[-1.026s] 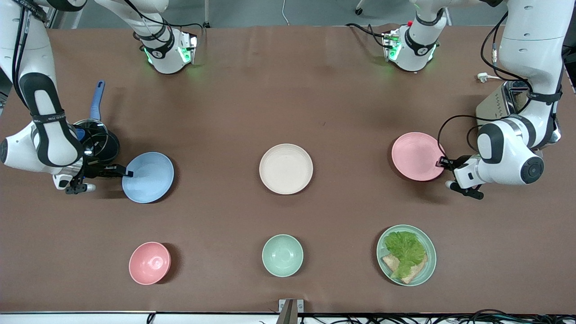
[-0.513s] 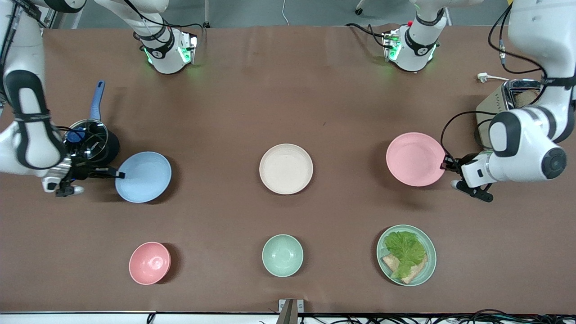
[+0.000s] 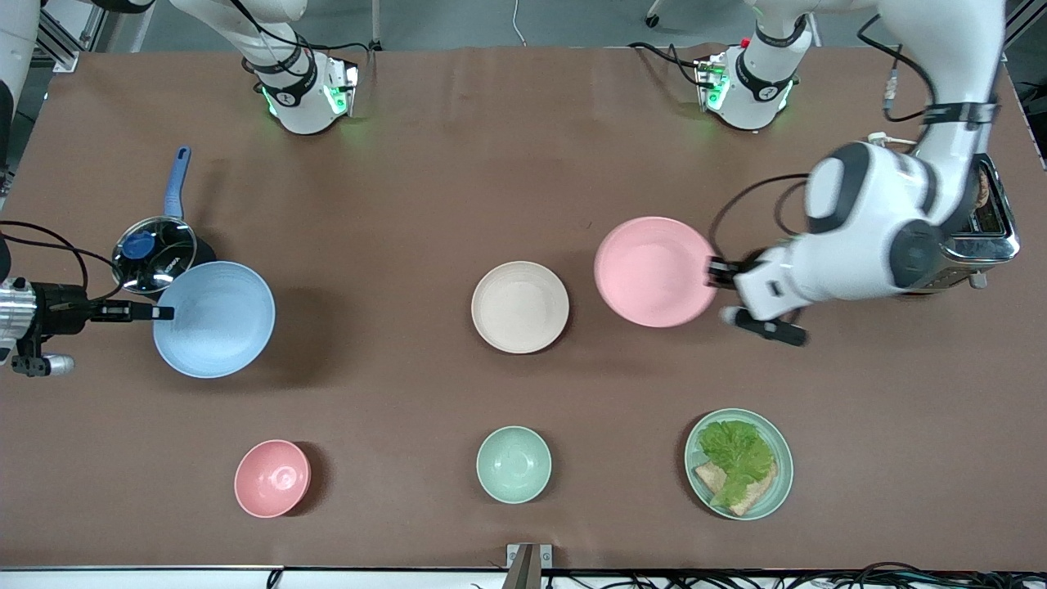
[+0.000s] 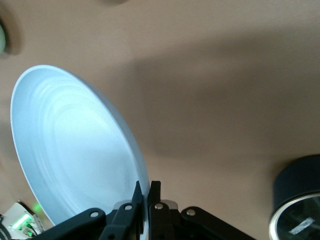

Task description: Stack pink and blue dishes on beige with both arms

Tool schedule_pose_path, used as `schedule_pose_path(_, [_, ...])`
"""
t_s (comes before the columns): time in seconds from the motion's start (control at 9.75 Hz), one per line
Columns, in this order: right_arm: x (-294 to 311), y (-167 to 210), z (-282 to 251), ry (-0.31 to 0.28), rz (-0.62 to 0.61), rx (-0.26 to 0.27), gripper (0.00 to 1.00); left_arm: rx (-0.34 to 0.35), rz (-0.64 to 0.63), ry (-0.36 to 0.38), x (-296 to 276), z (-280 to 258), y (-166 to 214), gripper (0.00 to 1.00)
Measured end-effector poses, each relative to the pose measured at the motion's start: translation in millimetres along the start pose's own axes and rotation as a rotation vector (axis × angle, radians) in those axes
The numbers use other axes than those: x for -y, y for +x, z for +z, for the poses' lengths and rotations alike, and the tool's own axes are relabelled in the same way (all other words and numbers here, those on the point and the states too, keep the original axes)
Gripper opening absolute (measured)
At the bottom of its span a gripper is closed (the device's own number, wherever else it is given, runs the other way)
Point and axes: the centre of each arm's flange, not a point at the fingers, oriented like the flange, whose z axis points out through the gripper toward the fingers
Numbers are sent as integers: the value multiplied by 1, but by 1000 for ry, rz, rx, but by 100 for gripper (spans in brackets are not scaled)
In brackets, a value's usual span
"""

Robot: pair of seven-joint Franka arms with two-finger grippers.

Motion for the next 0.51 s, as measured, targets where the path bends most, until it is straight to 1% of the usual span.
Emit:
schedule_pose_path(0.21, [52,0,14,-8,47,27,6,-28,-21,-54,-69,62,13,4])
schedule_pose_path(0.31, [73,0,24,-6,52,44,6,-24,-29,-71,-96,107,19,4])
schedule_pose_path(0.41, [88,-1,34,-5,46,58,6,-16,-38,-55,-113,150,24,4])
schedule_pose_path(0.51, [97,-1,44,-4,35,66,6,-20,-55,-18,-118,183,31,5])
